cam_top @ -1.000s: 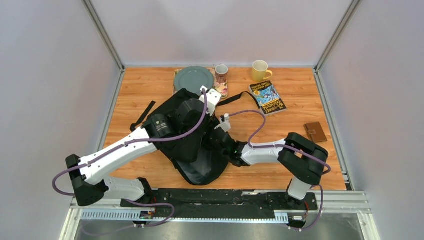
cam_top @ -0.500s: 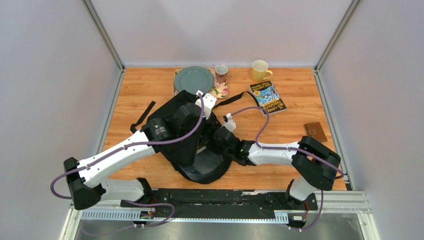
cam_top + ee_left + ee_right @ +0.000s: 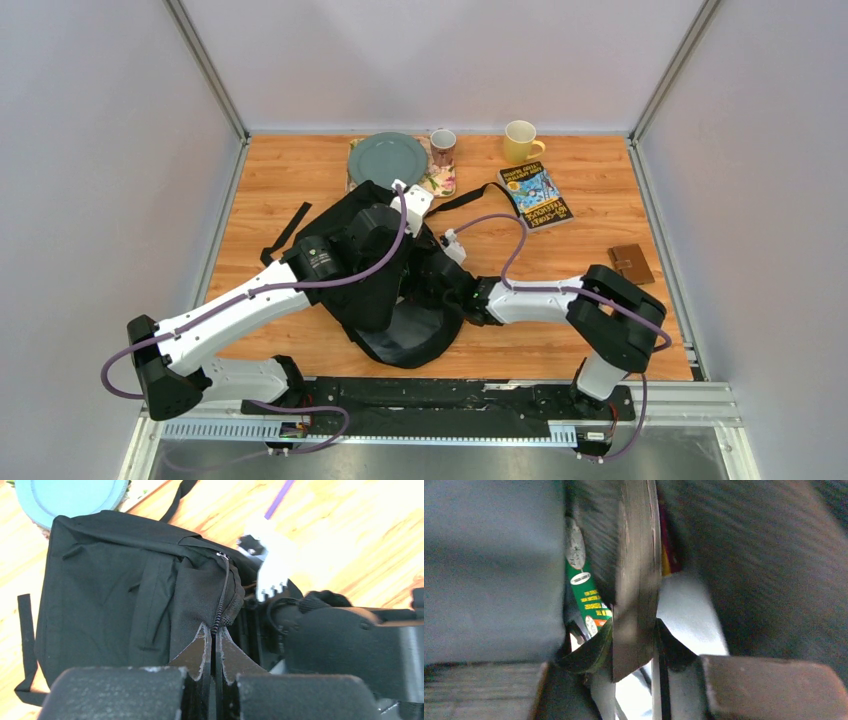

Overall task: Pack the student bag
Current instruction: Place the book in the student bag.

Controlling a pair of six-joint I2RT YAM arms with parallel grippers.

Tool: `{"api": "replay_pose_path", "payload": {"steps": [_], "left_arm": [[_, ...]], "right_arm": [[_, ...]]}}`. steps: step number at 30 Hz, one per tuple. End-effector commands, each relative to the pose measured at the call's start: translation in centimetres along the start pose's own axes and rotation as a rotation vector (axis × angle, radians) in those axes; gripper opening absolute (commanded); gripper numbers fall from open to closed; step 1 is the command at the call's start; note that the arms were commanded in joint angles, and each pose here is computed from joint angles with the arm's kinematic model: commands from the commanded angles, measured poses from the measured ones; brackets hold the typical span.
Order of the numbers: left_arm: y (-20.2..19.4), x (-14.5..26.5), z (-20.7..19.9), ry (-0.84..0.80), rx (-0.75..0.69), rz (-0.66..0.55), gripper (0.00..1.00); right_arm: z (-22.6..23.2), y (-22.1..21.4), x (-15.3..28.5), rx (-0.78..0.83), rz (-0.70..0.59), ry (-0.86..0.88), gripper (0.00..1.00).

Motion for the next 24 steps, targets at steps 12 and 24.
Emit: {"api": "replay_pose_path", "payload": {"steps": [12,24], "left_arm": [[2.1,0.7,-0.3,-0.027,0.036,-0.081,0.0],[0.1,-0.5,0.0,-0.021,0.044,-0.044,0.0]], "right_arm": [[1.7,3.8,-4.1,0.063,-0.078,-0.026,0.39],[-2.9,8.0,4.3,0.239,-0.322,-0.258,0.58]]}}
Point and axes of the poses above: each gripper's point midway between its finger pads, its own x axis back along the fingers, its own z axis along the line the jaws close on, y = z × x, the point moved 8 cm from there along x, back along the fingers, and after that the axes turned 8 degrees about x, right-handed, at the moved point
